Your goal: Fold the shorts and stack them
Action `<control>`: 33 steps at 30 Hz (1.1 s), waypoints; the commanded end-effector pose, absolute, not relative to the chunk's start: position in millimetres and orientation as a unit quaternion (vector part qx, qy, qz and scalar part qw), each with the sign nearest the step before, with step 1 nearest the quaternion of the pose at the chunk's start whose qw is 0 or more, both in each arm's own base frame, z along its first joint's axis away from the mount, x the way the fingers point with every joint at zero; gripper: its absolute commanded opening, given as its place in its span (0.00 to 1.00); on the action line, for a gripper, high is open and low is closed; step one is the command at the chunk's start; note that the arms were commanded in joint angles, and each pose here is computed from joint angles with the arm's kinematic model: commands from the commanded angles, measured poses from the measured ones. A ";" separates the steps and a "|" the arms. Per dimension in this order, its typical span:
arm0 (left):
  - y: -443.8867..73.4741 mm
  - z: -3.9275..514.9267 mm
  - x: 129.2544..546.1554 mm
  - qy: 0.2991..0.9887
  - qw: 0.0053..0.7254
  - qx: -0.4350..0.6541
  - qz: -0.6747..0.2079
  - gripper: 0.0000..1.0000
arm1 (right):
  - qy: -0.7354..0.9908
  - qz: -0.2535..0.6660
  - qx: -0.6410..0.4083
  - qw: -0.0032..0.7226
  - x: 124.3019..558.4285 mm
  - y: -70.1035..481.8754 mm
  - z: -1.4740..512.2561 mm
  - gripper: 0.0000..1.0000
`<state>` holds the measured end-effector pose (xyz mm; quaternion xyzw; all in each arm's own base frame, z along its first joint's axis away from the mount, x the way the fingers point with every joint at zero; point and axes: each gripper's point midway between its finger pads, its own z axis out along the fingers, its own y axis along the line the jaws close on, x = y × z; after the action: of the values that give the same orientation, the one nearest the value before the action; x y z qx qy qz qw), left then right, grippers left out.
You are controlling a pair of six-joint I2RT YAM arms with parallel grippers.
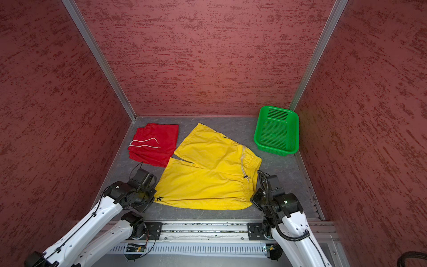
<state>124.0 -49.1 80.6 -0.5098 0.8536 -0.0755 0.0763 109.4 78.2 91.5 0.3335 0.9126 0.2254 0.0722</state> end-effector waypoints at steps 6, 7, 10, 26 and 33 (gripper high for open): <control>-62.2 147.7 177.8 0.906 0.165 -0.385 -0.060 0.00 | 0.923 0.168 0.347 0.022 72.0 62.2 117.6 0.00; -64.8 158.1 186.8 0.911 0.179 -0.368 -0.056 0.00 | 0.925 0.157 0.345 0.024 73.2 59.2 122.7 0.00; -71.8 188.0 212.3 0.916 0.221 -0.331 -0.055 0.00 | 0.929 0.139 0.340 0.034 80.2 54.0 138.6 0.00; -95.7 281.4 320.6 0.901 0.361 -0.234 -0.056 0.00 | 0.944 0.104 0.310 0.045 138.2 56.3 188.9 0.00; -104.1 300.5 351.6 0.893 0.388 -0.219 -0.067 0.00 | 0.944 0.135 0.302 0.008 147.7 67.5 184.4 0.00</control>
<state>331.4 -107.7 279.8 -0.2265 0.9077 -0.0706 0.3461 148.2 68.0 181.3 0.3107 0.9417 0.1284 0.0129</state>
